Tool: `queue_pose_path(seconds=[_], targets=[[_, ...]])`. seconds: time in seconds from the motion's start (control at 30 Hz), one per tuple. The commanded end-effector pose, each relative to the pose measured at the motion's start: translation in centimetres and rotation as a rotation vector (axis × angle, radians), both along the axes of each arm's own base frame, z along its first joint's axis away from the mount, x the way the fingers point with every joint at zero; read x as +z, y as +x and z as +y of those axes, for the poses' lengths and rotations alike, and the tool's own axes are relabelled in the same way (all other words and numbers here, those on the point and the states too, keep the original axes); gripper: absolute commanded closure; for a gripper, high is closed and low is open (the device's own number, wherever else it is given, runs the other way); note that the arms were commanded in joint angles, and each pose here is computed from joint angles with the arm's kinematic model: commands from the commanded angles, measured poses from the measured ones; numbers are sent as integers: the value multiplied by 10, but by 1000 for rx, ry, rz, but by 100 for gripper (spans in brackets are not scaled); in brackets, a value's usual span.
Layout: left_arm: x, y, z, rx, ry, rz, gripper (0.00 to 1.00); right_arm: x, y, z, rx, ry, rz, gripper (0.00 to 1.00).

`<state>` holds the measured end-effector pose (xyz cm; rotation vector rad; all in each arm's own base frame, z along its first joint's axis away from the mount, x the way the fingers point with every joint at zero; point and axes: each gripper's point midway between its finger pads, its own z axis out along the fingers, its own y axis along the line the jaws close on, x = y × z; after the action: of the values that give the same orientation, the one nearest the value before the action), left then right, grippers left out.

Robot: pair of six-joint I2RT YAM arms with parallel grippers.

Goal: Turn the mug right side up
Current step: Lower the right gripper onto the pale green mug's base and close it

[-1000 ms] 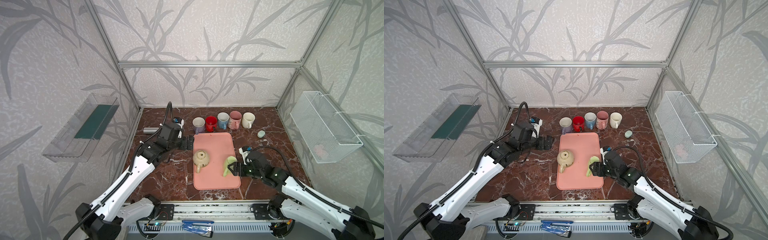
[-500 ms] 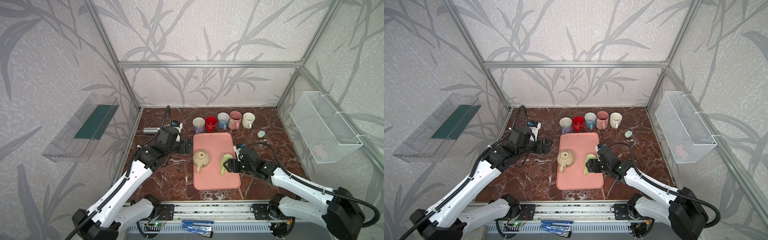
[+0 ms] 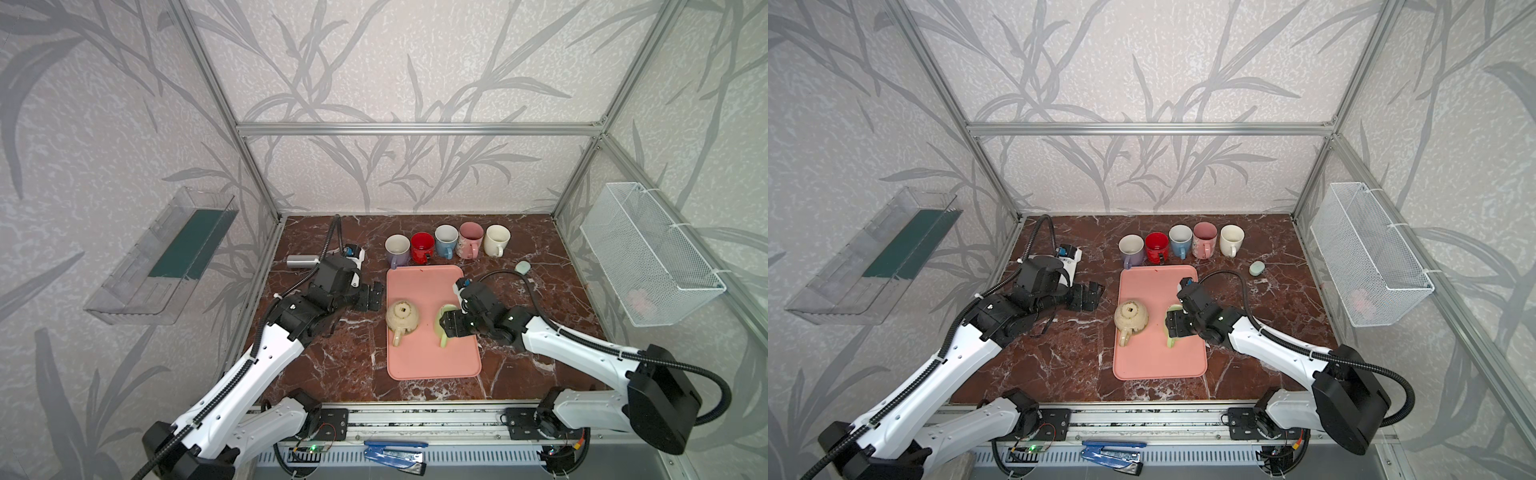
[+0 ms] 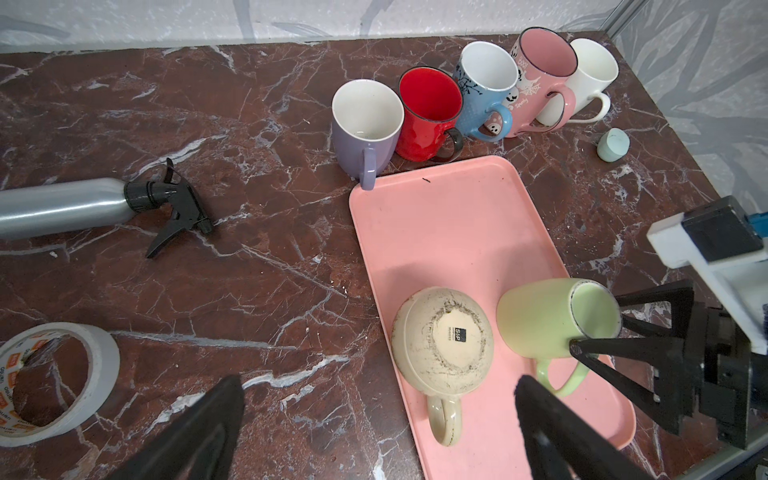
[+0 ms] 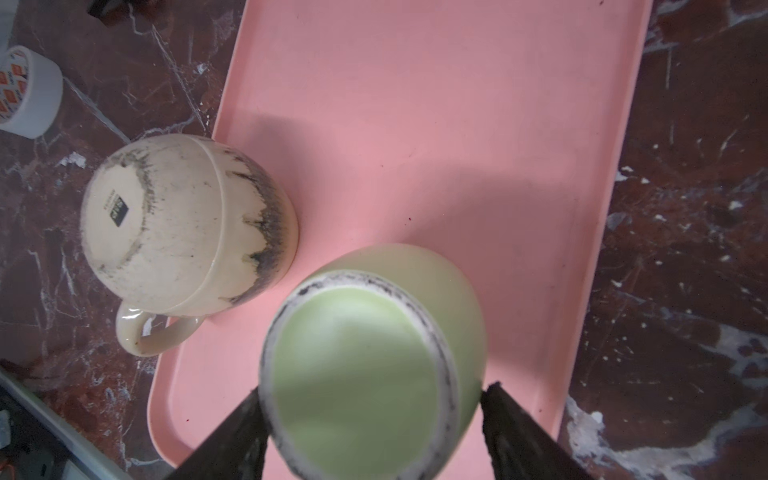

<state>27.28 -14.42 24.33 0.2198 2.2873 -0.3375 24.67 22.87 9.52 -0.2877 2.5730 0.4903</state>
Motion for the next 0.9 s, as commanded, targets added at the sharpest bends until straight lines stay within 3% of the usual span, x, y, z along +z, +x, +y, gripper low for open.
queue_pose_path(seconds=[0.0, 0.33, 0.67, 0.87], targets=[[0, -3, -1, -25, 9, -13, 1, 1, 0, -6, 29, -103, -12, 23], [1, -5, 0, -25, 5, -17, 1, 5, -2, -16, 90, -286, -8, 24], [1, -5, -1, -29, 2, -17, 1, -1, -18, -17, 118, -303, 28, 22], [2, -5, 1, -21, -1, -26, 1, -3, -23, -24, 106, -314, 32, 27]])
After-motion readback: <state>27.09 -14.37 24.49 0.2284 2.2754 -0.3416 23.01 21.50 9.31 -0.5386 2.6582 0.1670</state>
